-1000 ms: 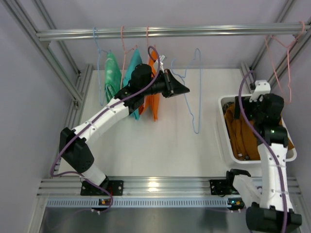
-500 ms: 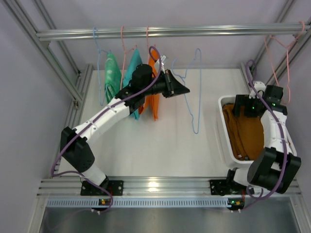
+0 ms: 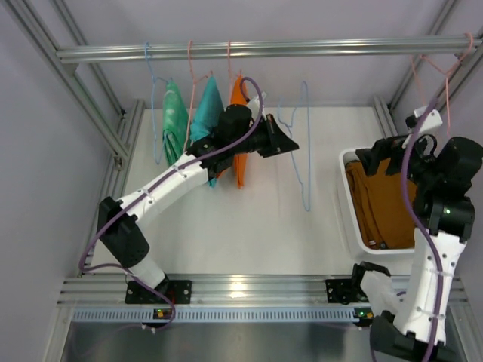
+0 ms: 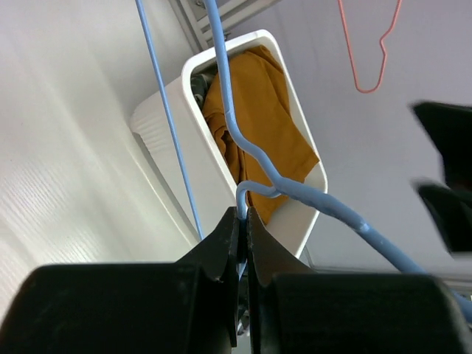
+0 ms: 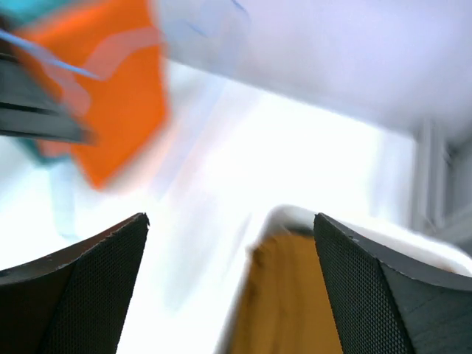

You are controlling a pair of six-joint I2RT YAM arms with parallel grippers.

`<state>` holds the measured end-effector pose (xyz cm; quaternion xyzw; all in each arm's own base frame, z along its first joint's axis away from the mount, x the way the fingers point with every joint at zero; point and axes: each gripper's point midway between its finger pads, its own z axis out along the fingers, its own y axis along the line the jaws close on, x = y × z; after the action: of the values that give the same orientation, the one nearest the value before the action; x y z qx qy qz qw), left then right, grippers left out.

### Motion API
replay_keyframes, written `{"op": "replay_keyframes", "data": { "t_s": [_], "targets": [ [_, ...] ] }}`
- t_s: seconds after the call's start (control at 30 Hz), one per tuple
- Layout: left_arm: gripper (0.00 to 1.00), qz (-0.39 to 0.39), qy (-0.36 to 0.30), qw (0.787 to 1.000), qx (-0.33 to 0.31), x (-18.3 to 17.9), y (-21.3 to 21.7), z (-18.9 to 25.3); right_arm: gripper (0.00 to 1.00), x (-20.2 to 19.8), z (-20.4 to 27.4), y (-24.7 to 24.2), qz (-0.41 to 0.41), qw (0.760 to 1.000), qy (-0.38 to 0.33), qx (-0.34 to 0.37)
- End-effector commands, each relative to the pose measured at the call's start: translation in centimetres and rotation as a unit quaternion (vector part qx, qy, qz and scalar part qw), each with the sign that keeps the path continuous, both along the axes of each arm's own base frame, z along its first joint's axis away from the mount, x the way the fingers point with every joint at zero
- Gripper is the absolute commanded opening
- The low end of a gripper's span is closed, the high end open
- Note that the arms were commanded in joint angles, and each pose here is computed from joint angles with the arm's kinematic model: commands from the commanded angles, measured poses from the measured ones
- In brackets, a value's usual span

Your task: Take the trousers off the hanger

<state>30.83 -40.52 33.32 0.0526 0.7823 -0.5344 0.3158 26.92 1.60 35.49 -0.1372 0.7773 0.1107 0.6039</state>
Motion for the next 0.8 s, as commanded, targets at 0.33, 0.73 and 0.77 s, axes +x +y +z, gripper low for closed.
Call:
{"op": "replay_keyframes", "data": {
  "t_s": [0.33, 0.73, 0.77],
  "targets": [
    [0.0, 0.106, 0.019, 0.99, 0.09, -0.5, -2.5, 1.2, 0.8, -3.3, -2.2, 13.3, 0.194, 0.98, 0.031, 0.038],
    [0.0, 0.09, 0.019, 0.994, 0.063, -1.8, -4.0, 2.4, 0.62, 0.8, -3.9, 16.1, 0.174, 0.983, 0.031, -0.041],
    [0.0, 0.089, 0.018, 0.994, 0.06, -1.8, -4.0, 2.6, 0.55, 1.1, -4.2, 15.9, 0.164, 0.985, 0.033, -0.042]
  ]
}}
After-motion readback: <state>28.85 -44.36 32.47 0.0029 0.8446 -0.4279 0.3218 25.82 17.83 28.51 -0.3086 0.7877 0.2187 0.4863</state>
